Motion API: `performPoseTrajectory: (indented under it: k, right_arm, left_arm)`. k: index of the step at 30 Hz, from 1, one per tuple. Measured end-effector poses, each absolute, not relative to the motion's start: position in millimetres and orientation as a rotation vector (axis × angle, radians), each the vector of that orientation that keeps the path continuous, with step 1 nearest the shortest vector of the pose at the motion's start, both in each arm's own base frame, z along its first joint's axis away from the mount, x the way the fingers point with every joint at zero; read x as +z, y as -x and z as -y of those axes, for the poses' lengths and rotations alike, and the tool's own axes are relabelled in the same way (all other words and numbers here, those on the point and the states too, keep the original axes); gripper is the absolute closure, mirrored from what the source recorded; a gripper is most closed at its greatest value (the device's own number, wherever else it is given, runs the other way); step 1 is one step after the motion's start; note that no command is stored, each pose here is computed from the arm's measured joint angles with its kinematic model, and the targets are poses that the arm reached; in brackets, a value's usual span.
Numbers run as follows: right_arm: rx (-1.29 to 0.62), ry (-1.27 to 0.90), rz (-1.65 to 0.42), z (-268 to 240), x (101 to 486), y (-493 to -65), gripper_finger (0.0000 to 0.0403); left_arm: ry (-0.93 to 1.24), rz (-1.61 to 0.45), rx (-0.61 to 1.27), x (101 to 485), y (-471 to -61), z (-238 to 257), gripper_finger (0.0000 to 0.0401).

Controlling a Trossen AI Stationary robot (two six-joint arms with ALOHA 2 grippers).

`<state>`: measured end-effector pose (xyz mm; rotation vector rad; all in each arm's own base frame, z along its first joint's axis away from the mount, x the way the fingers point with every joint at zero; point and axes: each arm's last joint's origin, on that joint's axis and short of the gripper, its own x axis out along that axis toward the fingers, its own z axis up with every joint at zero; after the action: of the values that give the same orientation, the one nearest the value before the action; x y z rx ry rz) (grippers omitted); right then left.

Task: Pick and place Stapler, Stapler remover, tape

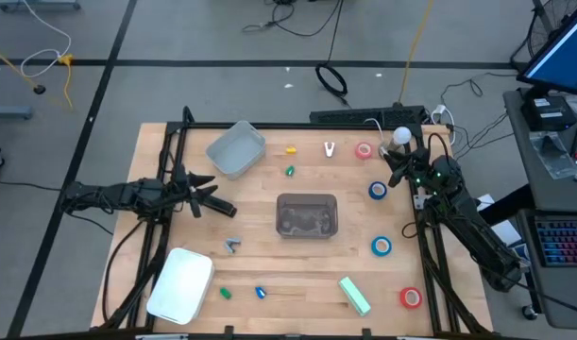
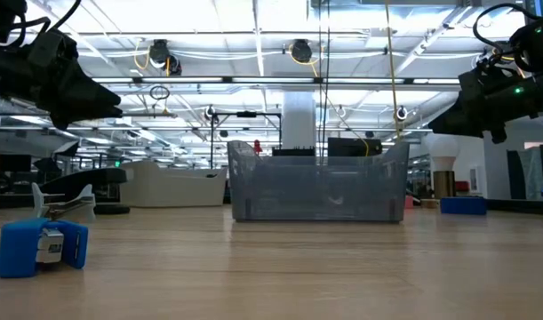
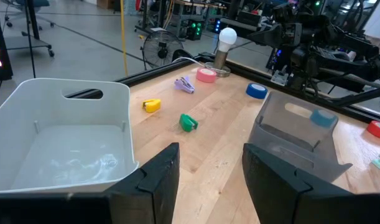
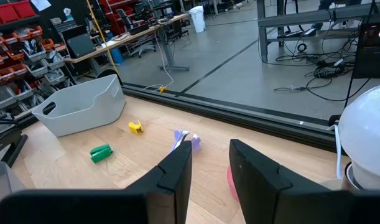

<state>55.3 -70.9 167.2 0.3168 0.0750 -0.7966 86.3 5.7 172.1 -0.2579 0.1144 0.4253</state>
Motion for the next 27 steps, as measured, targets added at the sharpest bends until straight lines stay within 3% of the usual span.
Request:
performPoseTrajectory:
  k: [27]
  right_arm:
    - [-0.783, -0.229, 0.06, 72.6, 180.7, -56.5, 0.0303]
  left_arm:
    - [0.258, -0.115, 0.425, 172.1, -86.3, -5.6, 0.0226]
